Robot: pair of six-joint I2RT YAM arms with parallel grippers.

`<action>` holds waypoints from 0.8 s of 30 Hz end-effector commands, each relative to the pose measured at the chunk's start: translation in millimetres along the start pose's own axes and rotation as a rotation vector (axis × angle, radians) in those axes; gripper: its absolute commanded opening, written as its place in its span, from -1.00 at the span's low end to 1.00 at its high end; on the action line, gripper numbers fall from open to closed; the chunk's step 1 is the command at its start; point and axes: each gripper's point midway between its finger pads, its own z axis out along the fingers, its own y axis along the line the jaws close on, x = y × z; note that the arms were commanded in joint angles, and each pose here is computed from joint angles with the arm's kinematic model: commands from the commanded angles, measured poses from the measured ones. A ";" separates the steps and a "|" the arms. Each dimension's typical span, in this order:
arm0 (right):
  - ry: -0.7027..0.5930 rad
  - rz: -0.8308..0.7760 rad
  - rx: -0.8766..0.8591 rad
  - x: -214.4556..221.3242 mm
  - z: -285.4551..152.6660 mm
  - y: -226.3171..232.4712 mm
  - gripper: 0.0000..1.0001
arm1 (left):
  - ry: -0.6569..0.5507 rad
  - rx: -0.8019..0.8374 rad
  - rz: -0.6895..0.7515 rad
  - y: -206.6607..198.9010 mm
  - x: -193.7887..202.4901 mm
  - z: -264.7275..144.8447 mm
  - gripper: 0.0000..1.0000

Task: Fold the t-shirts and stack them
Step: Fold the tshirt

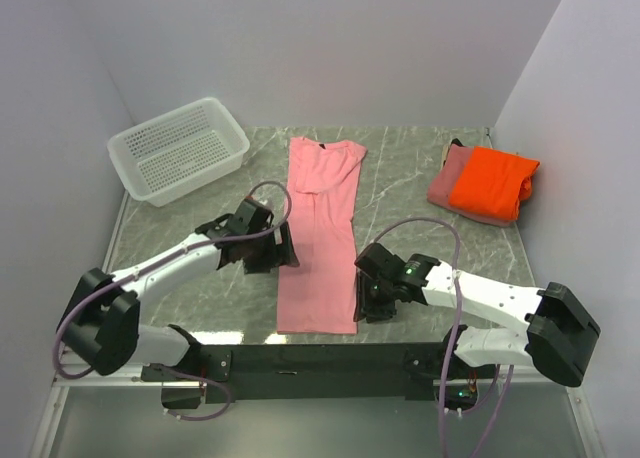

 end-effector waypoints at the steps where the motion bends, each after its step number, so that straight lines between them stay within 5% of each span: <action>1: -0.014 0.004 -0.047 -1.4 1.7 10.4 -0.13 | -0.040 -0.021 -0.034 8.0 10.2 -18.0 0.75; 11: 0.055 -0.001 -0.051 17.6 21.1 13.8 -0.13 | 0.007 -0.028 -0.089 38.9 56.4 -30.0 0.74; 24: 0.088 0.008 0.074 37.1 40.8 -4.0 -0.13 | 0.008 -0.023 -0.086 42.6 70.1 -36.6 0.72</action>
